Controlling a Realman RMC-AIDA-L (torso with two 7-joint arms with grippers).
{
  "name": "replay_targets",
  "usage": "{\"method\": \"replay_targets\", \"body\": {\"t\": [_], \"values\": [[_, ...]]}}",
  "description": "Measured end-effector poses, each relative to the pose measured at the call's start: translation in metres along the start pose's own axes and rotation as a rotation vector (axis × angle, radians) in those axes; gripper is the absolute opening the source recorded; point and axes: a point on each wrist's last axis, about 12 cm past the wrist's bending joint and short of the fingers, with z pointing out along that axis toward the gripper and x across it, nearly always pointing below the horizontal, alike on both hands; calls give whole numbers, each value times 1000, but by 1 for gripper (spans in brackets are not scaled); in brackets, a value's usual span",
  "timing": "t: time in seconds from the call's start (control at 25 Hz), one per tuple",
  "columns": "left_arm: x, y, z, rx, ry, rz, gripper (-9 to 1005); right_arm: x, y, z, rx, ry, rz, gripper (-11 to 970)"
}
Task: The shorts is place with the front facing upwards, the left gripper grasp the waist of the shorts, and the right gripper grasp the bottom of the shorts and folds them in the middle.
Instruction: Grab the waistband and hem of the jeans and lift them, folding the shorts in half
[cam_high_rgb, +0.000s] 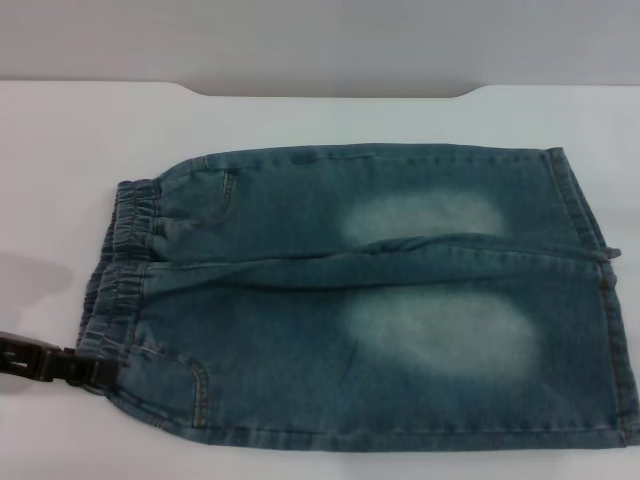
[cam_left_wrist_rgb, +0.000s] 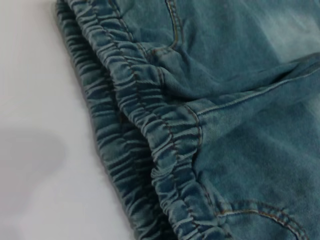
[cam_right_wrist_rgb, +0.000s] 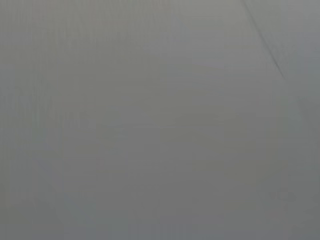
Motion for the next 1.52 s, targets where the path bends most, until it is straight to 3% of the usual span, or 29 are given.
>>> {"method": "replay_targets", "body": {"t": [0.76,0.96,1.04,1.16,1.28,1.36,1.52], "values": [[-6,3,3,-26,33,-4,436,3,-1,1,12,19,0,493],[-8,3,3,-26,34,3,147,3,-1,2,12,26,3,493],[-9,3,2,-27,34,5,112,3,0,5,2,30,8,493],[-10,3,2,-27,32,7,59,-1,1,11,-63,34,73,493],[-12,2,2,-27,30,11,43,-11,-4,24,-167,66,231,493],[-15,1,2,-26,29,16,43,-22,-7,37,-261,106,349,493],[-15,1,2,-25,29,17,44,-48,-2,63,-491,205,443,492]]}}
